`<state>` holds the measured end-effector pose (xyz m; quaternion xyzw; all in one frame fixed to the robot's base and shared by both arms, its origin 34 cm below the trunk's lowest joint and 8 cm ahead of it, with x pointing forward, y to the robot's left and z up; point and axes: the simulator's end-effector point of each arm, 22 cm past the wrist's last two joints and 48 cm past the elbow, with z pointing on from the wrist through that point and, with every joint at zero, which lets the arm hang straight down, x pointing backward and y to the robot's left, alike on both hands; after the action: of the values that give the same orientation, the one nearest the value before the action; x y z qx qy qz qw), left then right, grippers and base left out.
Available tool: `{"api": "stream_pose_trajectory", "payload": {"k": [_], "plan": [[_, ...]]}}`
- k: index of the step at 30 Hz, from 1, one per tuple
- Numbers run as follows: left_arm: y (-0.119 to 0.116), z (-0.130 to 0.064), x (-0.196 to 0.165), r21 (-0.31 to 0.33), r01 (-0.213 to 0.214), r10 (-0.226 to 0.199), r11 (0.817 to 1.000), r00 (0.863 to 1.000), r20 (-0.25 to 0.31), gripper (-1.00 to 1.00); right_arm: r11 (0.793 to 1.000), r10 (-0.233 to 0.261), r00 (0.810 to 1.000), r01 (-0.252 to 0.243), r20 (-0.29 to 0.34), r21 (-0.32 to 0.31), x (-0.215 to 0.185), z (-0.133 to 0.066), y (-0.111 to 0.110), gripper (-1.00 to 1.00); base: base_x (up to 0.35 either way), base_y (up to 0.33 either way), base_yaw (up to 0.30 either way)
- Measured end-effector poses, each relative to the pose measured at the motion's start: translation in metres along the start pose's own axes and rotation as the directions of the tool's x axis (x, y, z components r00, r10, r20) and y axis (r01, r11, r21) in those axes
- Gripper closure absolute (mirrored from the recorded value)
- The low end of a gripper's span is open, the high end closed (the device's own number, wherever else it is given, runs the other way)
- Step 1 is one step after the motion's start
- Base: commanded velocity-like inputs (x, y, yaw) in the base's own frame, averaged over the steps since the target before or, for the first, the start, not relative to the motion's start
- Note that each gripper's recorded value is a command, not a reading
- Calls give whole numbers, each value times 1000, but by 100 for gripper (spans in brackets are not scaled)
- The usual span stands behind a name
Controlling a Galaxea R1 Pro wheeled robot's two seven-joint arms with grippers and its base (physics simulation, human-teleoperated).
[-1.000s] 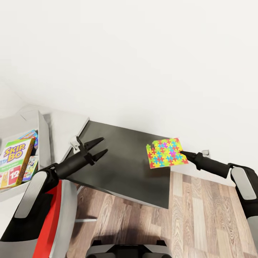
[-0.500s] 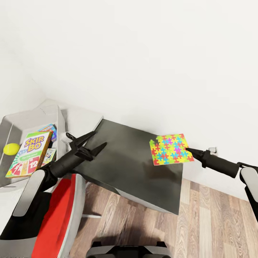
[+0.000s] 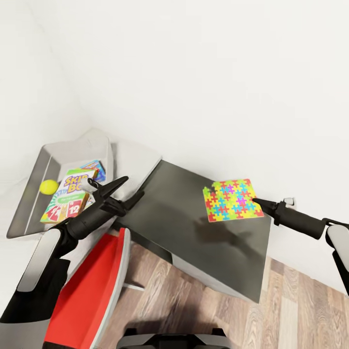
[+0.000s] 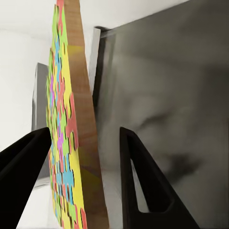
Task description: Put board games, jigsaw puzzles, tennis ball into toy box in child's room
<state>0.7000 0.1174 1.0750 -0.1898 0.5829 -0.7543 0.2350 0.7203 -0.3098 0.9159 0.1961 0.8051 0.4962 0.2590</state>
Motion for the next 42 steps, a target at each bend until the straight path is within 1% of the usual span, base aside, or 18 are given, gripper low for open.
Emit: {"api": "stream_pose_trajectory", "payload": {"k": [12, 17, 18, 25, 30, 33, 35, 42], "plan": [[-4, -1, 0, 1, -8, 8, 1000, 1000, -9, -100, 1000, -25, 1000, 25, 13, -18, -9, 1, 14, 100, 0, 0, 278], [-4, 0, 1, -4, -9, 9, 1000, 1000, -14, -100, 998, -53, 998, 54, 30, -42, -23, 4, 30, 100, 0, 0, 282], [-5, 0, 1, -4, -9, 9, 1000, 1000, -14, -100, 998, -55, 998, 56, 30, -40, -23, 4, 30, 100, 0, 0, 282], [-5, 0, 2, -6, -11, 11, 1000, 1000, -18, -100, 994, -88, 994, 92, 57, -62, -45, 9, 51, 100, 0, 0, 284], [-6, 1, 2, -4, -11, 11, 1000, 1000, -19, -100, 993, -105, 992, 108, 70, -42, -55, 11, 55, 100, 0, 0, 286], [-6, 1, 3, -4, -11, 11, 1000, 1000, -20, -100, 993, -115, 990, 117, 80, -12, -63, 13, 54, 100, 0, 0, 288], [-6, 1, 3, -4, -11, 11, 1000, 1000, -20, -100, 993, -120, 989, 121, 84, -4, -67, 13, 54, 100, 0, 0, 288], [-7, 1, 3, -4, -11, 11, 1000, 1000, -20, -100, 989, -147, 983, 145, 112, 25, -88, 15, 63, 100, 0, 0, 291]]}}
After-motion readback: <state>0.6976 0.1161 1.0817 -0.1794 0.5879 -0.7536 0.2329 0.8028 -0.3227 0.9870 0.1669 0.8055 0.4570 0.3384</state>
